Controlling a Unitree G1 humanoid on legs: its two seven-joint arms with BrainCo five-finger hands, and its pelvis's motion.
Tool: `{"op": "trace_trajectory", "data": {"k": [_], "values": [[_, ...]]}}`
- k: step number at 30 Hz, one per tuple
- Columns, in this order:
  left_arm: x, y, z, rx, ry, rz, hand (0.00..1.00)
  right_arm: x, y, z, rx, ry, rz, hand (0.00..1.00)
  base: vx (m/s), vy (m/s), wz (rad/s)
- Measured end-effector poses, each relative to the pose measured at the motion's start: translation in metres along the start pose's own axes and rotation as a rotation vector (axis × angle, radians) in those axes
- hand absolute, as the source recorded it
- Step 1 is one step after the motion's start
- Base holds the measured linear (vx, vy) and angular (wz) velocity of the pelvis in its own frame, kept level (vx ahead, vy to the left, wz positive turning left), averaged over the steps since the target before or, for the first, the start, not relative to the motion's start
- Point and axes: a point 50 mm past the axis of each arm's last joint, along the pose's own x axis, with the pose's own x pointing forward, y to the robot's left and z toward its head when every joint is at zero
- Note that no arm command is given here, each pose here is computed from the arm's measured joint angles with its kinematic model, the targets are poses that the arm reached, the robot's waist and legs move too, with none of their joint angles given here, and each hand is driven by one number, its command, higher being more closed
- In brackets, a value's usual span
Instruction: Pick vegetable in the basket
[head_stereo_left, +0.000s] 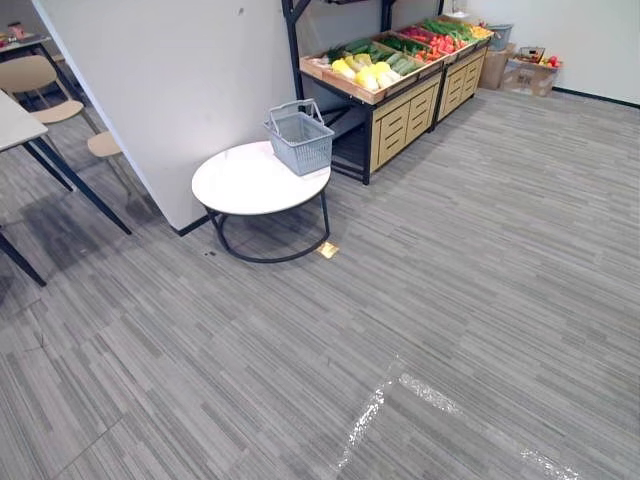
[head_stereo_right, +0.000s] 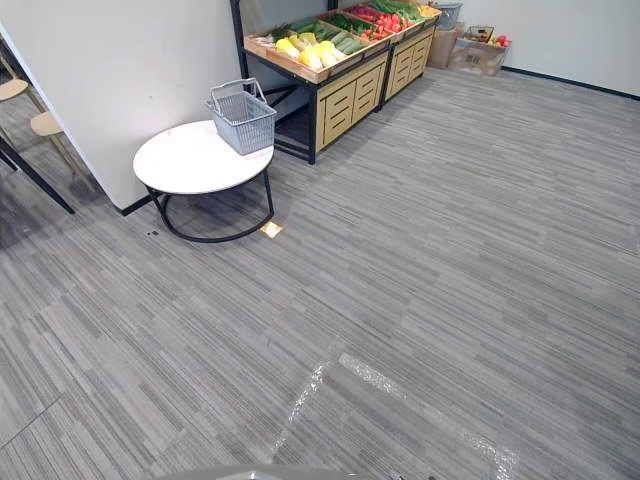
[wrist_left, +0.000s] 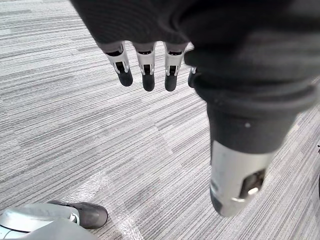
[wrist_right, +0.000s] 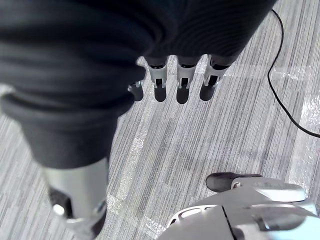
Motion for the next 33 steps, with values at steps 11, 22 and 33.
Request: {"op": "trace_trajectory", "data": {"k": [11, 22, 33], "values": [[0.000, -0.003, 0.007, 0.055, -0.030, 0.007, 0.00, 0.002, 0.005, 0.013, -0.030, -0.048, -0.001, 0.00, -0.01, -0.009, 0.03], [0.004, -0.005, 0.004, 0.093, 0.028, -0.199, 0.00, 0.001, 0.003, 0.004, 0.131, 0.007, 0.073, 0.00, -0.03, -0.011, -0.03], [0.004, -0.005, 0.004, 0.097, 0.027, -0.206, 0.00, 0.001, 0.004, 0.002, 0.159, 0.017, 0.090, 0.00, 0.00, -0.011, -0.03]]}}
